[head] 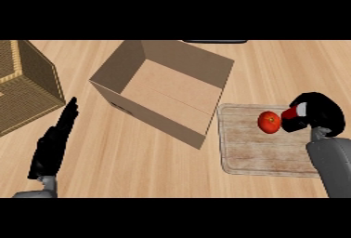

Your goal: Pick the can from the cutting board and place it in the cardboard box

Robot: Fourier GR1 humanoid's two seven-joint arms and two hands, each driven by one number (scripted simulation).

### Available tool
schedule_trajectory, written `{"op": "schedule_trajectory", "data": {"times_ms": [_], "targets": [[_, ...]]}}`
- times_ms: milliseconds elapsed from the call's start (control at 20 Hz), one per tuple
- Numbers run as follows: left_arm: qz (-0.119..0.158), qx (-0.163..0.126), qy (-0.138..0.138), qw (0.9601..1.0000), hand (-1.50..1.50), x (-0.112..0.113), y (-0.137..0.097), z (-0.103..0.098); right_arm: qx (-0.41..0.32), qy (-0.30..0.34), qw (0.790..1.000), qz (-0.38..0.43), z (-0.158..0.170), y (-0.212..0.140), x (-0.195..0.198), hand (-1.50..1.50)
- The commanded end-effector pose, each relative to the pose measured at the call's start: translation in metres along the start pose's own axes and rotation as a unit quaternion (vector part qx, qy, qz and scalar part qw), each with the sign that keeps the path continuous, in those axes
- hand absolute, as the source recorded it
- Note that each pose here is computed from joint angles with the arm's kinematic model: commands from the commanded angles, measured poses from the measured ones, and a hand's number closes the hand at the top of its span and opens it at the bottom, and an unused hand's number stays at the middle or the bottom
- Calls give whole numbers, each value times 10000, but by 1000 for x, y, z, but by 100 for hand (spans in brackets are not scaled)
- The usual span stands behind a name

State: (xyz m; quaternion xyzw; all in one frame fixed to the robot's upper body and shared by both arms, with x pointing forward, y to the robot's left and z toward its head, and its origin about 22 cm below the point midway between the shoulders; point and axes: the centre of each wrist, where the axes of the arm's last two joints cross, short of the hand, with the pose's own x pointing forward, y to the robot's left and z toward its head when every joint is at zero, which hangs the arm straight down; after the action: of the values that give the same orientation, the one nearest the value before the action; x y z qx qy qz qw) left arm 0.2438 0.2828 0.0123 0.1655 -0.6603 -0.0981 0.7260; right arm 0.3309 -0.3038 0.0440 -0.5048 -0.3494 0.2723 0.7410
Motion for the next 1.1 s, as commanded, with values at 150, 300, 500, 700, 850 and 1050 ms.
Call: {"op": "schedule_trajectory", "data": {"times_ms": [150,300,500,700,850,1050], "targets": [[50,-310,-230,9992,0,13,-12,-9,258,-3440,9289,1347,13,-13,46,150],[6,-205,-140,9997,0,3,-12,-5,76,-4088,9006,1473,-5,-23,44,150],[38,-83,-76,9999,0,2,-9,-8,-187,-4506,8856,1105,-38,-74,53,150],[105,-51,-75,9999,0,5,-6,-6,91,-5412,8408,-117,-32,-75,72,150],[6,-90,-19,10000,0,6,-16,-2,322,-5868,8029,-999,-21,-71,99,150],[-105,78,-4,9999,0,-4,0,-2,610,-6346,7586,-1347,-17,-96,120,150]]}}
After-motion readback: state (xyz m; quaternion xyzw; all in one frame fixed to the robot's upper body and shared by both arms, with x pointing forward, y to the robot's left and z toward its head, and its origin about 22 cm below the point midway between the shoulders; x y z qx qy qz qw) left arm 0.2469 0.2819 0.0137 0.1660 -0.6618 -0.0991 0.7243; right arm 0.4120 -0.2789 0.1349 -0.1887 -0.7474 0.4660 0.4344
